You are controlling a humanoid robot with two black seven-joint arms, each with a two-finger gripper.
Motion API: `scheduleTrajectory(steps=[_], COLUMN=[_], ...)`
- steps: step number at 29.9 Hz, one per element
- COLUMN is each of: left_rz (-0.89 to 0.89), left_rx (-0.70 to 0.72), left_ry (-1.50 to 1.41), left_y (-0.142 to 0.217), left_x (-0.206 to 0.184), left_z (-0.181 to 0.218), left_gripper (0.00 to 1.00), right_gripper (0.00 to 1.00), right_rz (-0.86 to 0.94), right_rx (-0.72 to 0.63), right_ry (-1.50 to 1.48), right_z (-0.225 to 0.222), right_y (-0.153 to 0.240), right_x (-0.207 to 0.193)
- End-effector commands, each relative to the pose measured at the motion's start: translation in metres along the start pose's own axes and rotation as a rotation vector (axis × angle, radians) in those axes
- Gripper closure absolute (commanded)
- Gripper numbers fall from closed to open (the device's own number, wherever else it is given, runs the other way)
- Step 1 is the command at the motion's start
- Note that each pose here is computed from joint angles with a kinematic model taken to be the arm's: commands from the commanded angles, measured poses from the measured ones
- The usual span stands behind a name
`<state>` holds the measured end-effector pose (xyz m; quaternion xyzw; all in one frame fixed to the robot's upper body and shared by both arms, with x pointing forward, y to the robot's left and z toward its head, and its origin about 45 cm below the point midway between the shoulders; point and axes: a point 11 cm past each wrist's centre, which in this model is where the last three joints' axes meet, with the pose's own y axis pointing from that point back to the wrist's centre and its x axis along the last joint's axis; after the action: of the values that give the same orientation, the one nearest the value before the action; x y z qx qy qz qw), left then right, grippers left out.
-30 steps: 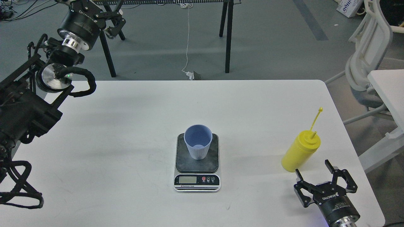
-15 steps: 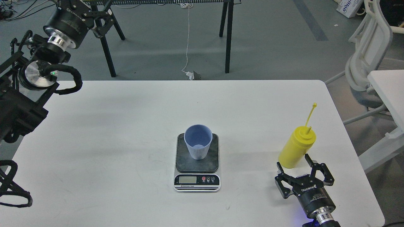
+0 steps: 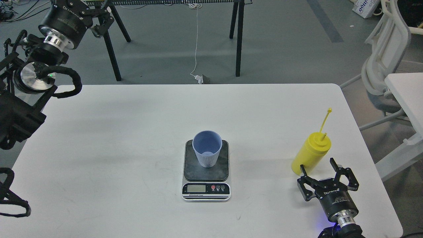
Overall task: Pour seasoning into cup on scale with both arms
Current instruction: 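Move the right gripper to the yellow squeeze bottle and grasp it, then lift the yellow bottle with the right gripper and tilt it over the cup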
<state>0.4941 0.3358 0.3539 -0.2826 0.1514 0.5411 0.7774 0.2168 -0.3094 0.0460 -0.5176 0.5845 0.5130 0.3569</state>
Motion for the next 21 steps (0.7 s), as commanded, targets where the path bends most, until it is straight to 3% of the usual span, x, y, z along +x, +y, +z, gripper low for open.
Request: scheduleTrajectory(steps=[1, 11, 21], left_rz=[-0.004, -0.004, -0.004], left_rx=[0.006, 0.005, 0.005], left_ry=[-0.002, -0.003, -0.003], left_y=[0.0, 0.0, 0.0], left_x=[0.0, 0.0, 0.0], left_z=[-0.001, -0.001, -0.001], left_gripper=[0.0, 0.0, 0.0], right_gripper=[0.07, 0.1, 0.41], right_rz=[-0.014, -0.055, -0.095], right_rx=[-0.008, -0.017, -0.012], right_ry=[0.015, 0.033, 0.043], right_z=[-0.001, 0.002, -0.002], right_y=[-0.013, -0.039, -0.055], right_x=[-0.005, -0.019, -0.034])
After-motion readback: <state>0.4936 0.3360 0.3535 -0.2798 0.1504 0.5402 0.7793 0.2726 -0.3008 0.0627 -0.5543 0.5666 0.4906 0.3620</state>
